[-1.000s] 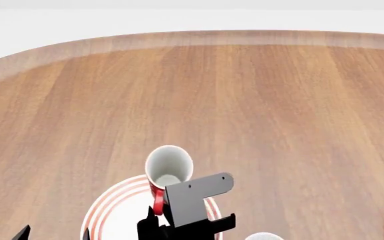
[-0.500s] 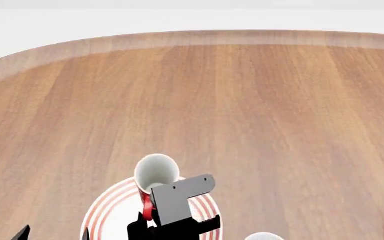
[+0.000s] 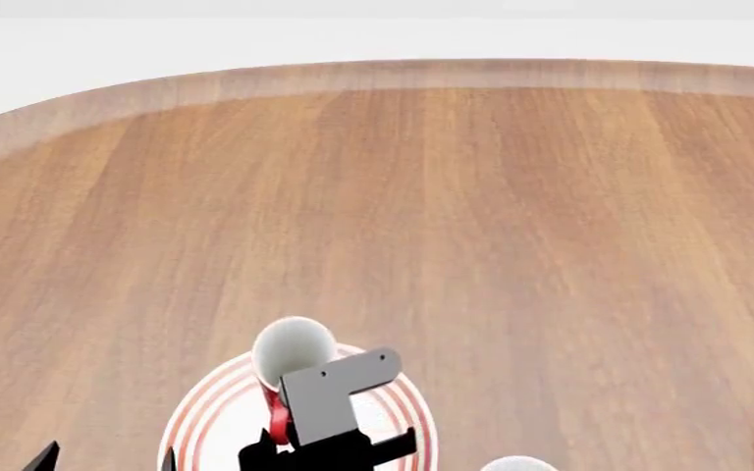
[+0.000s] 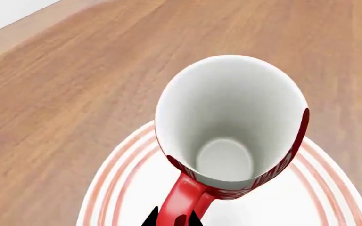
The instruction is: Put the red mug on the left plate.
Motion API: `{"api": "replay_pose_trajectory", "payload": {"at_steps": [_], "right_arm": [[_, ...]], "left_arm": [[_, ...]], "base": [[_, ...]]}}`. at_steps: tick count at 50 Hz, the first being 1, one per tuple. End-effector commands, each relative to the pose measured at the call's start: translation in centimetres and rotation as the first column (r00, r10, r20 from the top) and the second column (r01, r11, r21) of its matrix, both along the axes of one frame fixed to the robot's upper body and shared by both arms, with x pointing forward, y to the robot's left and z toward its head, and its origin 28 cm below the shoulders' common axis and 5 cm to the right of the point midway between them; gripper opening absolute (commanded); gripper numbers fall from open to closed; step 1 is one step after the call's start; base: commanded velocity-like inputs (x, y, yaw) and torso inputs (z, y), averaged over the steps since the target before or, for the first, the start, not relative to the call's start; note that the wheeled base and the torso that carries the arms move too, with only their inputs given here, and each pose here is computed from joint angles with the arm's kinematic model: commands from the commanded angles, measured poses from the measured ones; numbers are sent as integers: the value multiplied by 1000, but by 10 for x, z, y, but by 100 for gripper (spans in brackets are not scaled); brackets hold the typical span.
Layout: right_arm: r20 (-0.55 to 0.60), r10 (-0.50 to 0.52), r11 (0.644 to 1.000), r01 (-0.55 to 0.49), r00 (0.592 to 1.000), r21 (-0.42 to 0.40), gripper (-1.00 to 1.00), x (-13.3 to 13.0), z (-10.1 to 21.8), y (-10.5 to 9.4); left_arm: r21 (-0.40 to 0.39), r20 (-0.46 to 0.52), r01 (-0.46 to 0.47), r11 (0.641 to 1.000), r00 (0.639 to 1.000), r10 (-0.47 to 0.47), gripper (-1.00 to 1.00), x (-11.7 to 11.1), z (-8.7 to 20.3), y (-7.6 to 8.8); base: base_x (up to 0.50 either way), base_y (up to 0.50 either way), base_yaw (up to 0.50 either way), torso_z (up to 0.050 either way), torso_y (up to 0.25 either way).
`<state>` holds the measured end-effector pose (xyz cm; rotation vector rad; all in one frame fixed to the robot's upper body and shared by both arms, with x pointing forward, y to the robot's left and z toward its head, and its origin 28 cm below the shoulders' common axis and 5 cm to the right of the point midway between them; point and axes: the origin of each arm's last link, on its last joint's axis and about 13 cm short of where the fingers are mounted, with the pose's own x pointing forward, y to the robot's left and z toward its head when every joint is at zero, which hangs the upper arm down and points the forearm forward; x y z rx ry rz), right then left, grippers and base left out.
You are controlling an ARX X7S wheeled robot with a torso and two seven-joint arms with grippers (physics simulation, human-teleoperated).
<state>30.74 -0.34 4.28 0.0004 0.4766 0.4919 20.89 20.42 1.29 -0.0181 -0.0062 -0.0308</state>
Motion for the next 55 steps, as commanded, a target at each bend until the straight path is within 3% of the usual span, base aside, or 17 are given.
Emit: {"api": "replay_pose_trajectory", "payload": {"at_steps": [1,55], "right_arm": [[-16,11,1000,-11,1000,-17,-100,2,-4,4],[-76,7,999,-10,997,-43,-100,4,-10,6]], "left_arm": [[-1,1,0,1000,1000,0,100,0,1,0],[-1,3,4,1000,1000,-4,100,-1,1,0]], "base": [[0,0,0,0,0],[0,0,0,0,0]]}}
